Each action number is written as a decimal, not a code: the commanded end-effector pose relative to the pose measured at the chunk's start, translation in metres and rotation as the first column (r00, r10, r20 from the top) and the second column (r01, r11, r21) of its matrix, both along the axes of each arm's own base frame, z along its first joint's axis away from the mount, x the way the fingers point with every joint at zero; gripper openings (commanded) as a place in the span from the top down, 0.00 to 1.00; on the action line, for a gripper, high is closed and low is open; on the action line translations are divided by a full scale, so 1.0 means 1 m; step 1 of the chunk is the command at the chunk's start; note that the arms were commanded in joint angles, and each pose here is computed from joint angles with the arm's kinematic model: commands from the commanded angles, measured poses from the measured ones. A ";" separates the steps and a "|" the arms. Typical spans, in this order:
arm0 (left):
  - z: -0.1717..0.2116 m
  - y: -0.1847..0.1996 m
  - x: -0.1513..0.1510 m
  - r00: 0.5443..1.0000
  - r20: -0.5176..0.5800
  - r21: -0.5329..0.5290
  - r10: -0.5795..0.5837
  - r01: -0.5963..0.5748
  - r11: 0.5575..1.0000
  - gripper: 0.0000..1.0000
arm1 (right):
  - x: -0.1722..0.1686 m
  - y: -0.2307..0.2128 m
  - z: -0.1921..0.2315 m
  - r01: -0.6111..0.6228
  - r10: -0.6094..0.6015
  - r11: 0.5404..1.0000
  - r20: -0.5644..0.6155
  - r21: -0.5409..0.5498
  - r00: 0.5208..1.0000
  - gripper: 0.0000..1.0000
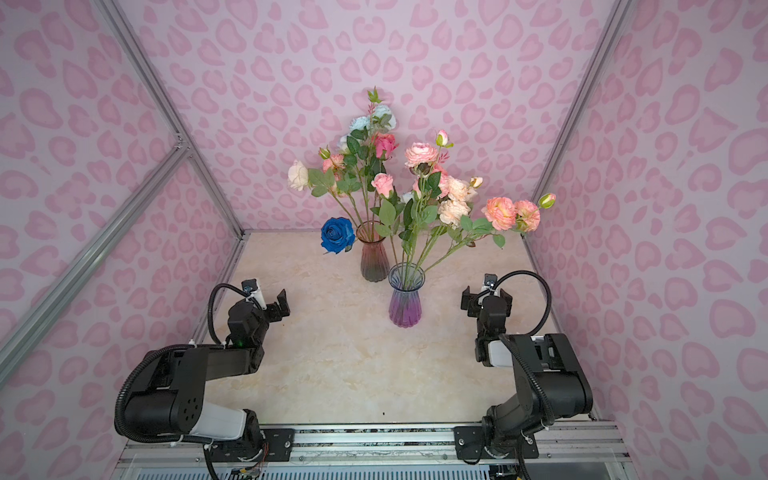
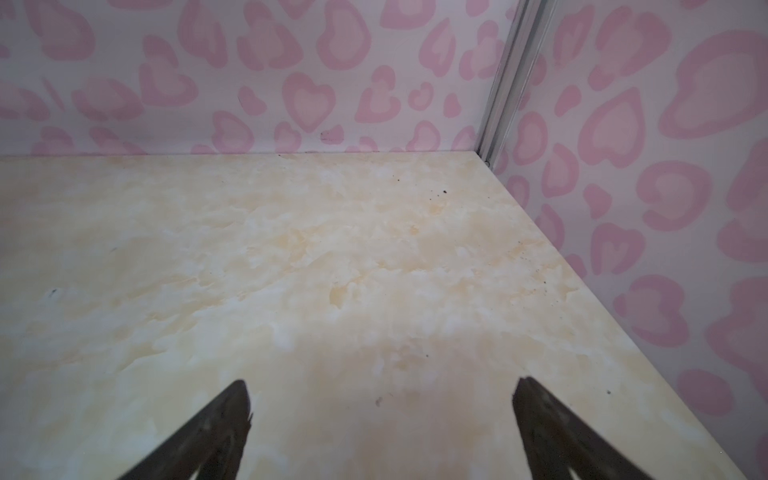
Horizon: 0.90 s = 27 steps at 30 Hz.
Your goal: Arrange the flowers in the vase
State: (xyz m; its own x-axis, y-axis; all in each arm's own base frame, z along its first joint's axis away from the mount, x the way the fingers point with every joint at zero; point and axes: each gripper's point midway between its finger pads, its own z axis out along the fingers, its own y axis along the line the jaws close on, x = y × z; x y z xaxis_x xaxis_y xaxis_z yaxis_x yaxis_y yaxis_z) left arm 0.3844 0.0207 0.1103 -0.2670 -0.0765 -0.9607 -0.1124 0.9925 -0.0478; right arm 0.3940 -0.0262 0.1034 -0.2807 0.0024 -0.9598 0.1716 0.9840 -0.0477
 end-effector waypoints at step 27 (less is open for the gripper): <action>0.005 0.000 0.003 1.000 0.016 0.022 0.003 -0.003 1.000 0.02 | -0.003 0.004 -0.005 -0.017 0.017 1.000 -0.029 0.001 0.999 0.00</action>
State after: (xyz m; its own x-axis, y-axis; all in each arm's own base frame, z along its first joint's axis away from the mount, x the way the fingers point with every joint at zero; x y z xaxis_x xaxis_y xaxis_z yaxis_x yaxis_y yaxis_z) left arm 0.3852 0.0198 0.1107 -0.2689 -0.0630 -0.9611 -0.1119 0.9931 -0.0338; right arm 0.3920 -0.0235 0.0971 -0.3172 0.0015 -0.9484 0.1549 0.9866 -0.0503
